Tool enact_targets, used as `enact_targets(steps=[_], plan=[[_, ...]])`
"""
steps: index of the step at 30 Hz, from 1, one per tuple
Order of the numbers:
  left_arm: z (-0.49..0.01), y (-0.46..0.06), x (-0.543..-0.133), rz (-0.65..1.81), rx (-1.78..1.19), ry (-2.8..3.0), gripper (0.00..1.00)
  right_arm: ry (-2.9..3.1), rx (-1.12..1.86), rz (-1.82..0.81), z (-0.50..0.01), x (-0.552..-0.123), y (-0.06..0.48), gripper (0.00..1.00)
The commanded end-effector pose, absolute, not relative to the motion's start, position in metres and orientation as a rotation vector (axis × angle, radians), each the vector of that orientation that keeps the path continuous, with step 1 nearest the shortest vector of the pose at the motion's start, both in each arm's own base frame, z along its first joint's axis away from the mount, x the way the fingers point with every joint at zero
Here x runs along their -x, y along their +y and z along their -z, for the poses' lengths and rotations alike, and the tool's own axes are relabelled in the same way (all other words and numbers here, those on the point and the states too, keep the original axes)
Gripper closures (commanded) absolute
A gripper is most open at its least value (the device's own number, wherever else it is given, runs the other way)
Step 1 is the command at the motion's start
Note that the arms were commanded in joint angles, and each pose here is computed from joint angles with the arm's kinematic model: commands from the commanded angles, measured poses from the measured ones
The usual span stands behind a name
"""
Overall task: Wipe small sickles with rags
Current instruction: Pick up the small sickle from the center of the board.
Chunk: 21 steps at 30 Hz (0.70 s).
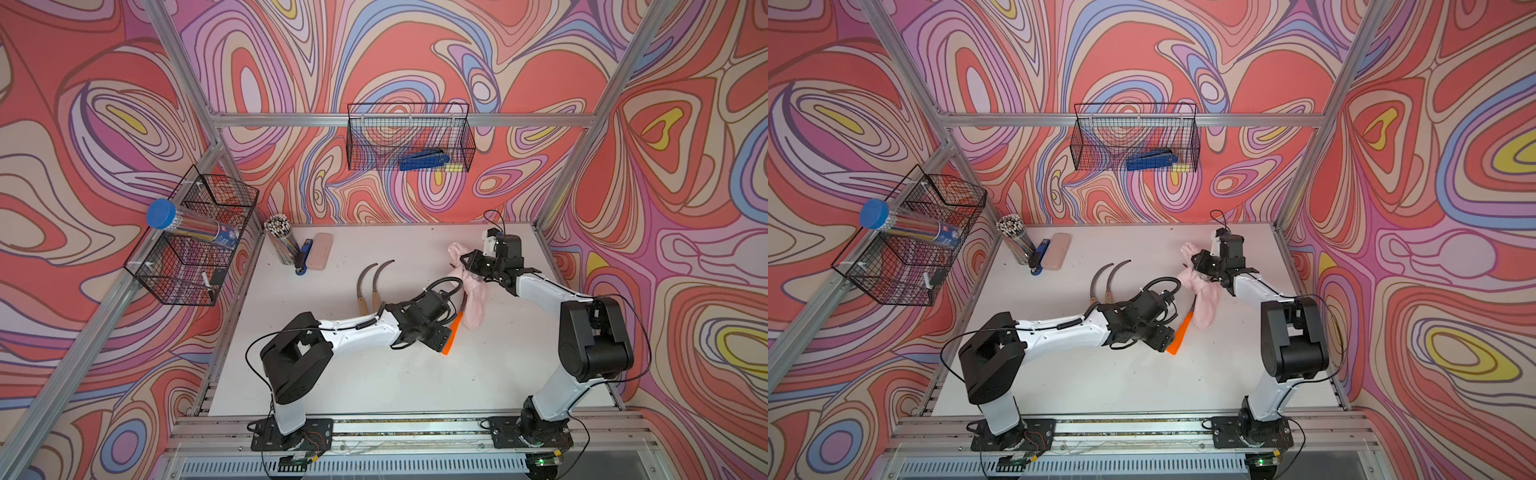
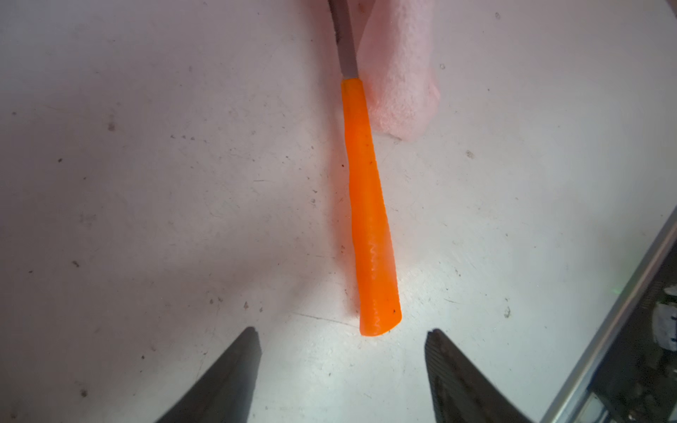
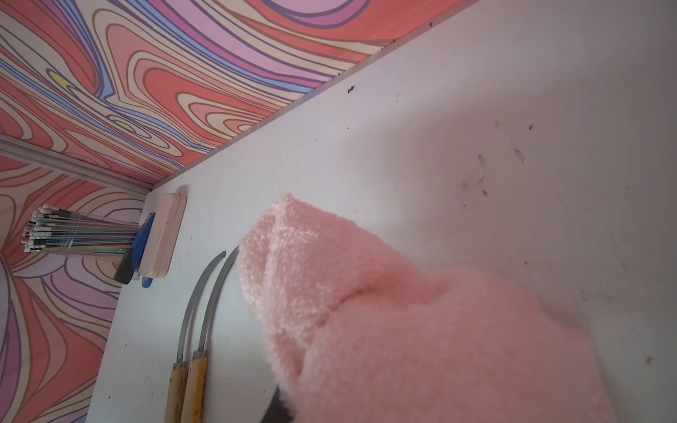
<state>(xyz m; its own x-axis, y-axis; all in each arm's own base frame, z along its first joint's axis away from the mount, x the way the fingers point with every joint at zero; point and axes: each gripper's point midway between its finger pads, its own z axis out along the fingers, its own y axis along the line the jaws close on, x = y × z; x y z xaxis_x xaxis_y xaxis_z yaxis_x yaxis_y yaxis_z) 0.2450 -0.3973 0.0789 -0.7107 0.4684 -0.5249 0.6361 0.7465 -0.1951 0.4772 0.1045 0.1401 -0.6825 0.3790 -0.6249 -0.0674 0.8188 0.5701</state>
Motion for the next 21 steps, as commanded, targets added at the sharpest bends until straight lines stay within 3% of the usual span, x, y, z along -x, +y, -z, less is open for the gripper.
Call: enact_targets(steps=[1,9,18,21], plan=[[-0.055,-0.386,-0.245,0.29,-0.885,2.547,0.18,2.204,-0.213,-0.75,-0.137,-0.479,0.109,1.0],[-0.033,-0.402,-0.237,0.096,-0.955,2.524,0.16,2.215,-0.223,-0.753,-0.131,-0.48,0.109,1.0],[-0.012,-0.417,-0.234,-0.072,-1.029,2.503,0.28,2.22,-0.223,-0.755,-0.13,-0.48,0.109,1.0],[-0.007,-0.417,-0.233,-0.1,-1.036,2.501,0.38,2.22,-0.22,-0.756,-0.131,-0.48,0.11,1.0]])
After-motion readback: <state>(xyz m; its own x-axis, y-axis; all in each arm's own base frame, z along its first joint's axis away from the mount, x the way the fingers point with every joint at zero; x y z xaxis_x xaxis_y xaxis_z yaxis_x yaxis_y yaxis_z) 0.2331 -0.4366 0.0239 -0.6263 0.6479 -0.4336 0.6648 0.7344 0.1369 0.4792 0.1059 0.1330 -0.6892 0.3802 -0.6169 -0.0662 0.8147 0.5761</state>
